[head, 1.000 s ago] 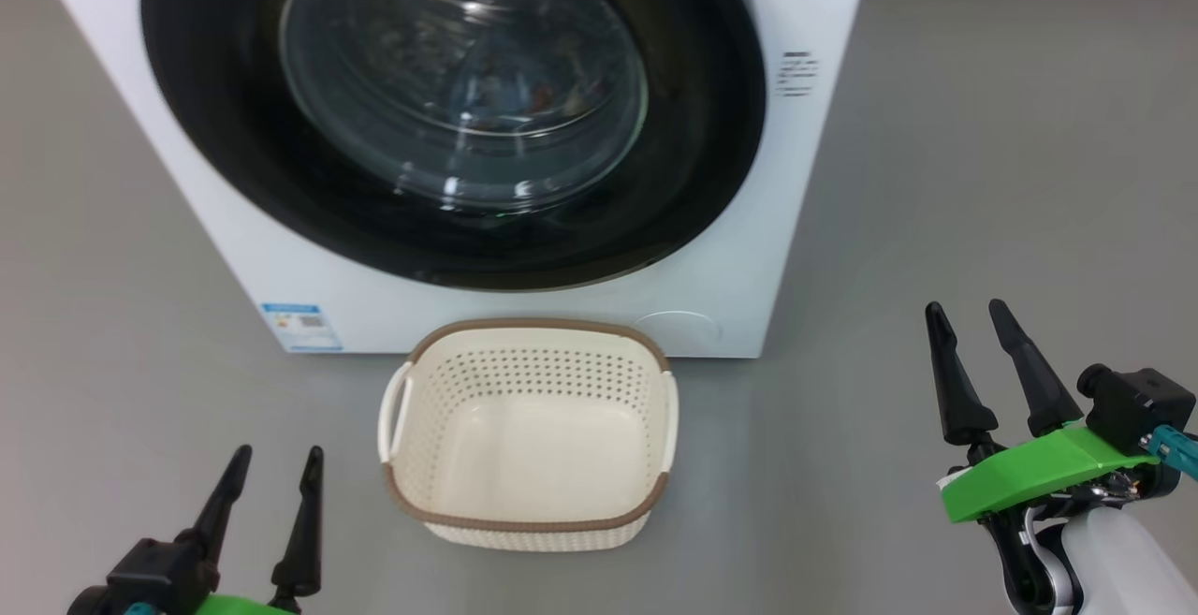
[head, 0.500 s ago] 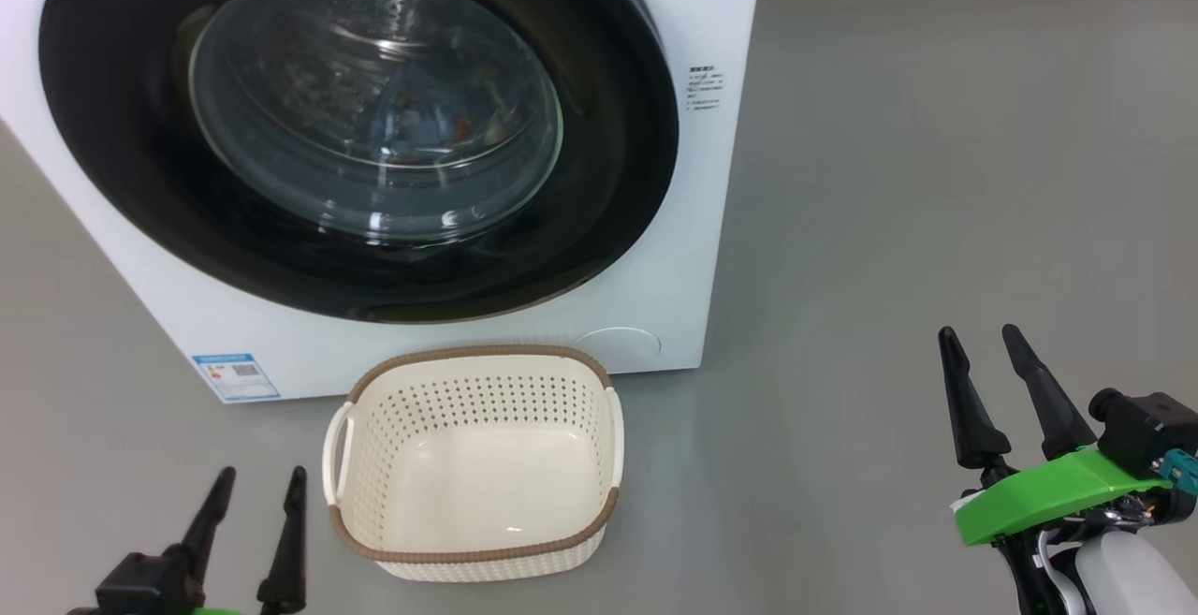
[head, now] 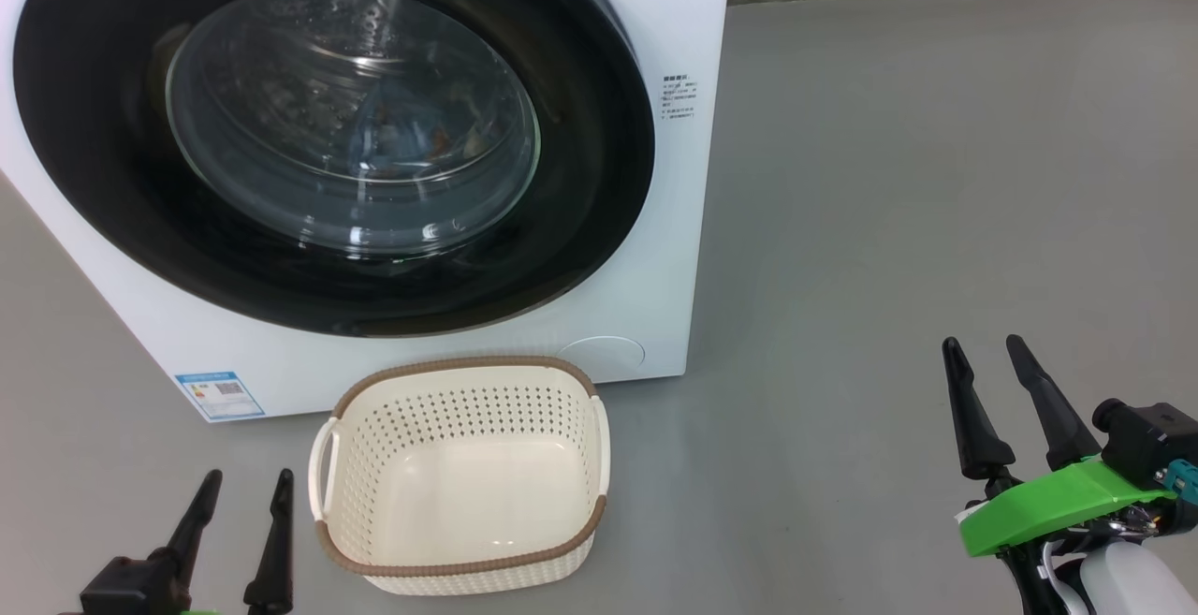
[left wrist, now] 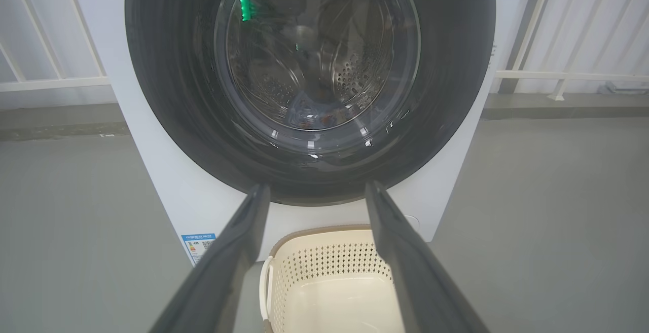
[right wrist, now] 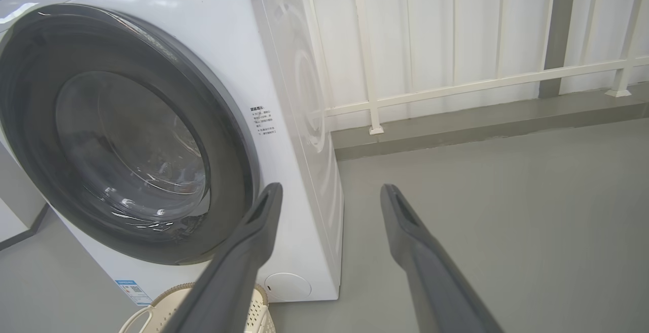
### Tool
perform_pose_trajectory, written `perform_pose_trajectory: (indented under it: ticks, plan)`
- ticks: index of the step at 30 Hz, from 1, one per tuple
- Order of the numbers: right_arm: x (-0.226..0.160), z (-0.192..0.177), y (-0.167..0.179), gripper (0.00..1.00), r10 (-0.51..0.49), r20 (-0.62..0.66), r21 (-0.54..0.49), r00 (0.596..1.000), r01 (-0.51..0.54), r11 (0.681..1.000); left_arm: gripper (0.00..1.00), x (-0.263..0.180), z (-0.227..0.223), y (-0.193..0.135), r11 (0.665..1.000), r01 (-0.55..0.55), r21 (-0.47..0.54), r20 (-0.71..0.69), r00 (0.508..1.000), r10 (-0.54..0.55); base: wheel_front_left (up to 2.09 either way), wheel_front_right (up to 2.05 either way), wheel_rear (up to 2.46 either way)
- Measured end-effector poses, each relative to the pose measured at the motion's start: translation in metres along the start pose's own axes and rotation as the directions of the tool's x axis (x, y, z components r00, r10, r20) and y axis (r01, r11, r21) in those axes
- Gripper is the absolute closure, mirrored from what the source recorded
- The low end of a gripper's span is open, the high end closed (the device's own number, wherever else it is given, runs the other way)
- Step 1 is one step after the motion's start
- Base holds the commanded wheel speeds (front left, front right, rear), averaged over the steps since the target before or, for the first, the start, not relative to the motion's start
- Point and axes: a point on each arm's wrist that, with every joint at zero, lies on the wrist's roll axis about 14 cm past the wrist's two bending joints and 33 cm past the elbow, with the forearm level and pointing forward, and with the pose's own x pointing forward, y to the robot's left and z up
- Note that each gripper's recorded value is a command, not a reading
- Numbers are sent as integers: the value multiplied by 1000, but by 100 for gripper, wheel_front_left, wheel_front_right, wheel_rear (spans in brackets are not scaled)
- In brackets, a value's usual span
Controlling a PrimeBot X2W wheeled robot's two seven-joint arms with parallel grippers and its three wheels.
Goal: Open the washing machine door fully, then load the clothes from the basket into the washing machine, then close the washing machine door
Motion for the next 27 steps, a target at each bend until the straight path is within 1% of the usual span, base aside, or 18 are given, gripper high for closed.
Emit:
perform_pose_trajectory:
  ticks: [14, 27]
  plan:
    - [-6, -2, -1, 0, -3, -5, -1, 1000, 3, 1000, 0, -2, 2, 2, 1000, -8, 2, 7, 1000, 8, 0, 0, 0]
    - [-7, 1, 2, 0, 6, 4, -3, 1000, -6, 1000, 0, -4, 1, 8, 999, -27, 29, 4, 1000, 27, 0, 0, 0]
